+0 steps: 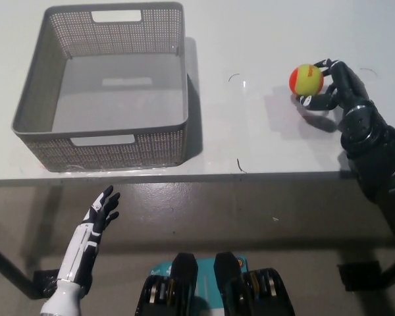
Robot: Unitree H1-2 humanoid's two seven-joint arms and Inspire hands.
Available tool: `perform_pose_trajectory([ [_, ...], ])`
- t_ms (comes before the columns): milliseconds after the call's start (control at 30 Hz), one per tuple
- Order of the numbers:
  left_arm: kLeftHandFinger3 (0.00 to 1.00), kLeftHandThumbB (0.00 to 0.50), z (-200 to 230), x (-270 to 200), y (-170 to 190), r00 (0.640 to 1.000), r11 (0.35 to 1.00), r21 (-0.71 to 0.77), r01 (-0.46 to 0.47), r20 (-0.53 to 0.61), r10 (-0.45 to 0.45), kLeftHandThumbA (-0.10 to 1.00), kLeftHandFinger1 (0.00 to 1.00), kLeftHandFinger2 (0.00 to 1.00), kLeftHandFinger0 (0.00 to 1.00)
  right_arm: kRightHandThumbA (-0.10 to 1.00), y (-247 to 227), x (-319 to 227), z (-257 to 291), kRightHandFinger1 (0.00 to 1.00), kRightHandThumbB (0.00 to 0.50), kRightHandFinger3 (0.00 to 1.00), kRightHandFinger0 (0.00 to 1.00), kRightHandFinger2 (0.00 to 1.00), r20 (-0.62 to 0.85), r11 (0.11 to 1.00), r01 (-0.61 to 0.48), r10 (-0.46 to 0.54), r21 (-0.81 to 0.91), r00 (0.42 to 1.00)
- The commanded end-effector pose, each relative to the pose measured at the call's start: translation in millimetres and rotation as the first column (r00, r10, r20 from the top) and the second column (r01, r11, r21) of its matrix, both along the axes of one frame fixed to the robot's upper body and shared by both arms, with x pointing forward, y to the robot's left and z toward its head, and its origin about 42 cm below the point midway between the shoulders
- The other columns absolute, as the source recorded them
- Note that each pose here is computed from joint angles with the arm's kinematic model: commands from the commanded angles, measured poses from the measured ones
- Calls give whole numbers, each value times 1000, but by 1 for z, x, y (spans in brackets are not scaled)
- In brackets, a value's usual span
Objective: Use the right hand to pick up a tennis ball and put it into a container on the left side
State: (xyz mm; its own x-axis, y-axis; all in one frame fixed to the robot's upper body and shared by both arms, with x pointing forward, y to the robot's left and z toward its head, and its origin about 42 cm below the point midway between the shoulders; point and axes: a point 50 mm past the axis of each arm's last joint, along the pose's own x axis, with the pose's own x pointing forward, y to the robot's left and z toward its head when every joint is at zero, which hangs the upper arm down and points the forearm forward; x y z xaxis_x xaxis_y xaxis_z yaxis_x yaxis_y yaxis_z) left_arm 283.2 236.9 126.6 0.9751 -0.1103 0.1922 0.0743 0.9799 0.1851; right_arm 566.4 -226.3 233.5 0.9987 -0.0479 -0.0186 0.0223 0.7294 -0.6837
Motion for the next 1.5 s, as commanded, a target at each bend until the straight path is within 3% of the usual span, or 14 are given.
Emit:
perform_pose_trajectory([
  [0,1000,98,9,5,1,999,1000,16,6,50,-7,1000,1000,1000,1000,574,24,15,71,58,0,396,0,395,223,994,-71,50,85,974],
  [167,1000,93,7,5,2,999,1000,16,10,50,-11,1000,1000,1000,1000,583,63,11,115,232,0,541,0,603,335,983,-170,138,69,932],
  [300,1000,96,6,3,1,999,1000,16,8,40,-9,1000,1000,1000,1000,565,98,5,139,188,0,517,0,489,389,967,-250,209,56,897],
  [500,1000,89,6,3,2,999,1000,29,7,42,-9,1000,1000,1000,1000,560,150,-3,160,248,0,618,0,560,406,936,-348,302,43,863],
  [567,1000,88,6,3,2,999,999,32,8,42,-9,1000,1000,1000,1000,542,165,-6,163,161,0,432,0,376,406,929,-368,323,35,855],
  [700,1000,82,6,2,1,999,999,43,14,41,-16,1000,1000,1000,1000,564,206,-16,165,110,0,351,0,353,397,904,-425,379,32,836],
  [967,1000,68,5,2,0,999,999,46,25,28,-27,1000,1000,1000,1000,529,277,-35,149,191,0,531,0,518,345,867,-498,479,-39,807],
  [1100,1000,72,7,2,-1,999,998,50,25,28,-27,1000,1000,1000,1000,572,296,-39,136,255,0,434,0,603,274,862,-499,502,-85,820],
  [1267,1000,59,8,4,0,999,998,58,32,41,-35,1000,1000,1000,1000,526,301,-41,121,327,0,532,5,650,245,863,-486,505,-138,828],
  [1300,1000,52,8,4,0,998,998,59,33,47,-36,1000,1000,1000,1000,556,300,-40,117,426,48,584,154,697,229,866,-478,499,-146,836],
  [1333,1000,52,8,4,0,998,998,59,34,47,-36,1000,1000,1000,1000,594,299,-40,117,300,51,460,146,485,226,867,-475,498,-150,837],
  [1400,1000,57,8,4,0,998,998,58,33,51,-36,1000,1000,1000,1000,810,299,-39,116,675,190,980,501,848,189,863,-465,498,-196,846],
  [1433,1000,66,8,4,0,998,998,57,32,45,-35,1000,1000,1000,1000,885,298,-37,116,1000,265,1000,852,1000,151,854,-474,509,-216,847],
  [1467,1000,67,8,4,-1,998,998,58,31,46,-34,1000,1000,1000,1000,904,297,-37,116,1000,299,1000,1000,1000,141,849,-481,515,-219,845],
])
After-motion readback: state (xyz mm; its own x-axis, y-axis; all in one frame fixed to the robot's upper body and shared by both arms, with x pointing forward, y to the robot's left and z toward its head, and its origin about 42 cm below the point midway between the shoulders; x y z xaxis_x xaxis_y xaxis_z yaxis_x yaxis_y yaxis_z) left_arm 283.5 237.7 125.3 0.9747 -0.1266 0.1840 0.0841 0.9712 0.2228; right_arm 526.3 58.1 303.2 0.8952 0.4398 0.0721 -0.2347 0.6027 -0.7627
